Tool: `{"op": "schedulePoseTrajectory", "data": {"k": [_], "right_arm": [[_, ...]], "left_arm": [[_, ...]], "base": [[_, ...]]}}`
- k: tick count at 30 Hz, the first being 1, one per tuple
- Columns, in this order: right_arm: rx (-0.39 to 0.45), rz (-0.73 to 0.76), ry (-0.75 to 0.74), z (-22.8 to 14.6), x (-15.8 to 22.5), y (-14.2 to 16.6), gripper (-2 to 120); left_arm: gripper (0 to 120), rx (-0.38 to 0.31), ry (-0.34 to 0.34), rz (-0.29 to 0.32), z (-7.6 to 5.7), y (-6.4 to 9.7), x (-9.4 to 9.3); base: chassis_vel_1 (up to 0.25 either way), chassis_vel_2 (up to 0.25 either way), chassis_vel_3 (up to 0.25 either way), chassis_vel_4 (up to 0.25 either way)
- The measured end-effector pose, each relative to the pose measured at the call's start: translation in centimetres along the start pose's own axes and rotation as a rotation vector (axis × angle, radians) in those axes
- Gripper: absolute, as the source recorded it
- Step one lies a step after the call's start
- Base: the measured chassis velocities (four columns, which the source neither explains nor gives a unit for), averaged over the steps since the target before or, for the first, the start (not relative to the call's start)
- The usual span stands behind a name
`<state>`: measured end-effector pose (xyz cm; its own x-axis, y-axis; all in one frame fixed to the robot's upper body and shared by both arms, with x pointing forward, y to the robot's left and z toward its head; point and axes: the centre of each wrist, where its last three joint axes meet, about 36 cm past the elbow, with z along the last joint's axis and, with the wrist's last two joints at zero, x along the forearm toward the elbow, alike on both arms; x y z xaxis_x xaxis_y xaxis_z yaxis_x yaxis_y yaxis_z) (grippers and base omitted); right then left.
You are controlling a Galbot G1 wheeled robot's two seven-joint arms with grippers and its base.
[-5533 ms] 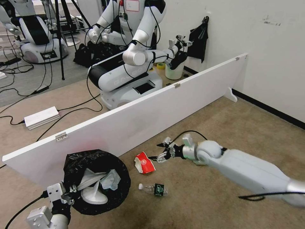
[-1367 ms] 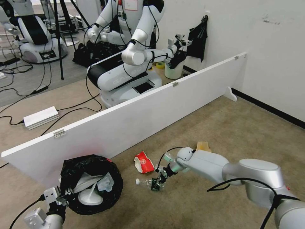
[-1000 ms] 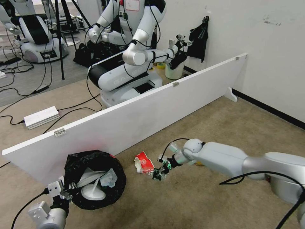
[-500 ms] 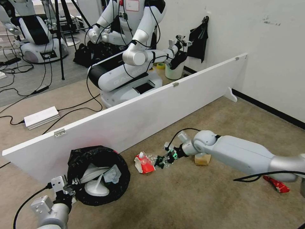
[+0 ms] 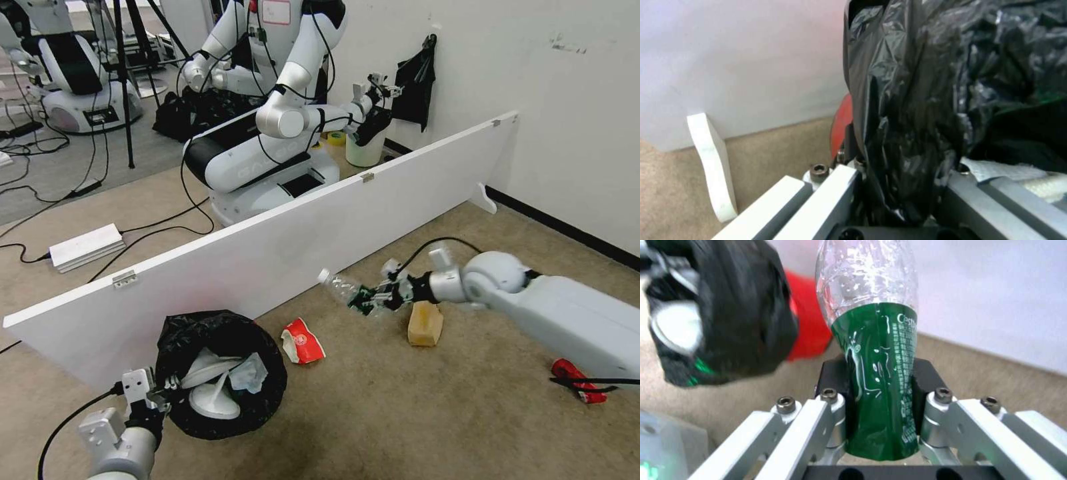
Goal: Pick up the trash bin, then pick up the garbage from the floor and place it into the trash bin.
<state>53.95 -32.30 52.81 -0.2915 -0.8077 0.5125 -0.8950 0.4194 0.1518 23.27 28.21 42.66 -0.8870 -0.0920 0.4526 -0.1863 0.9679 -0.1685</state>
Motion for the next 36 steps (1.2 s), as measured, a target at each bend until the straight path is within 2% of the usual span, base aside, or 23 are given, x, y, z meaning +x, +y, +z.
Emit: {"op": "schedulePoseTrajectory", "data": {"k": [7, 13, 14, 21, 23, 36], "right_arm": [[0.072, -0.006, -0.114, -3.7, 2.7, 3.1, 19], [0.124, -0.050, -0.195, -6.3, 2.8, 5.5, 19], [0.151, -0.073, -0.218, -7.1, 2.5, 6.6, 19], [0.194, -0.142, -0.266, -8.9, 1.5, 9.7, 19], [0.213, -0.197, -0.289, -9.9, 0.5, 11.6, 19], [0.253, -0.368, -0.330, -11.9, -3.2, 16.0, 19]], "left_arm": [[0, -0.009, 0.038, 0.002, 0.5, -0.6, 0.9], [0, -0.020, 0.077, 0.015, 0.6, -1.1, 1.2], [0, -0.031, 0.086, 0.018, 0.6, -1.3, 1.3], [0, -0.046, 0.092, 0.029, 0.4, -1.8, 1.5], [0, -0.049, 0.093, 0.036, 0.4, -2.2, 1.6], [0, -0.058, 0.094, 0.050, 0.2, -2.8, 1.5]], "base": [[0.000, 0.000, 0.000, 0.000], [0.000, 0.000, 0.000, 0.000], [0.000, 0.000, 0.000, 0.000], [0.000, 0.000, 0.000, 0.000], [0.000, 0.000, 0.000, 0.000], [0.000, 0.000, 0.000, 0.000]]}}
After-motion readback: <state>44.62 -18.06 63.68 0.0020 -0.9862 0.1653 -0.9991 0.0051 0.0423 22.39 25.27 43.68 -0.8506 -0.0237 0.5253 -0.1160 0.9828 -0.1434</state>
